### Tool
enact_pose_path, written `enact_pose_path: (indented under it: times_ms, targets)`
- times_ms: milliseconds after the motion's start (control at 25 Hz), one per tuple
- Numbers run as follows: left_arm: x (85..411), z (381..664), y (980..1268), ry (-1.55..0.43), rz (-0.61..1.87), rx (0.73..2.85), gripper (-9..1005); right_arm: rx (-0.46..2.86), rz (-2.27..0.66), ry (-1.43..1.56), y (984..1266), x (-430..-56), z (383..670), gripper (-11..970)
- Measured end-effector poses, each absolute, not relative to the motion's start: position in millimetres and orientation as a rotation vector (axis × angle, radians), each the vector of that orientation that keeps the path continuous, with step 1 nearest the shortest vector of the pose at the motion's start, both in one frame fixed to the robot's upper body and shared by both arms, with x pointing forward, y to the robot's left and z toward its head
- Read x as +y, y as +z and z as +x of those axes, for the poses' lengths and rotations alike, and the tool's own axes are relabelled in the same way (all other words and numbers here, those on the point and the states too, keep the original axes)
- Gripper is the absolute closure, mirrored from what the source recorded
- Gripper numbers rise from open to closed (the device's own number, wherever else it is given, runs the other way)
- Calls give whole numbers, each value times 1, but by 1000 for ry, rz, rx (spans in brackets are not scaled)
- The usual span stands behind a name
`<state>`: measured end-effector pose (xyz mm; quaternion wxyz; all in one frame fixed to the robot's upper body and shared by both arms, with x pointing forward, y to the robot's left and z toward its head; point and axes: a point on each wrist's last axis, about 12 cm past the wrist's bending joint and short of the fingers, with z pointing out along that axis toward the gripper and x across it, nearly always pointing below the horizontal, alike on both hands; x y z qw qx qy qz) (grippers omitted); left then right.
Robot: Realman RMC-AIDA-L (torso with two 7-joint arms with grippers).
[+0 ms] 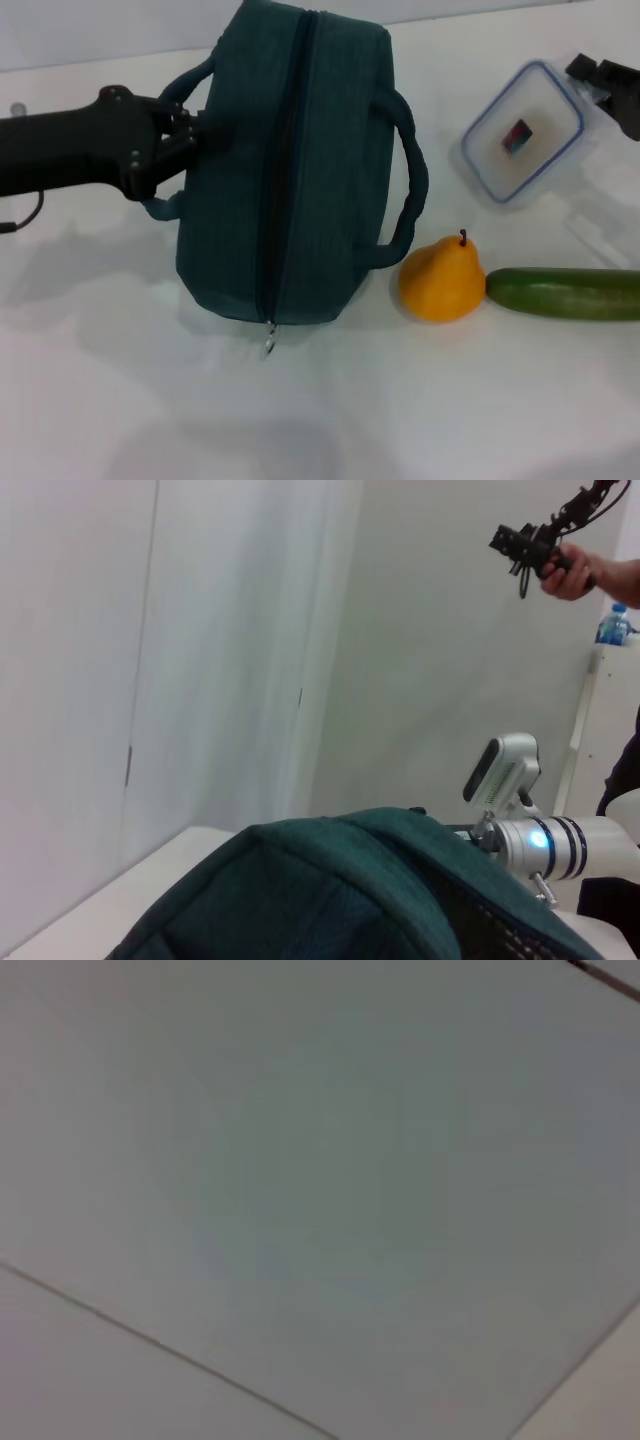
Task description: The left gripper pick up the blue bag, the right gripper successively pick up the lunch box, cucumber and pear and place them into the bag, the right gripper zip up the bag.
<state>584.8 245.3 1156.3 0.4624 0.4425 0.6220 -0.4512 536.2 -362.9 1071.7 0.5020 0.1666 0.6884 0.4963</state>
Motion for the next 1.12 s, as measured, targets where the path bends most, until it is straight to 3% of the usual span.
enact_pose_path:
  times_ms: [560,1120]
  targets:
    - [241,577,1146,-1126,1103,1538,950,1629,252,1153,1085,-374,530,861]
    - [241,577,1146,-1130,1105,1552,947,1657,287,1099,1076,-388,513,887]
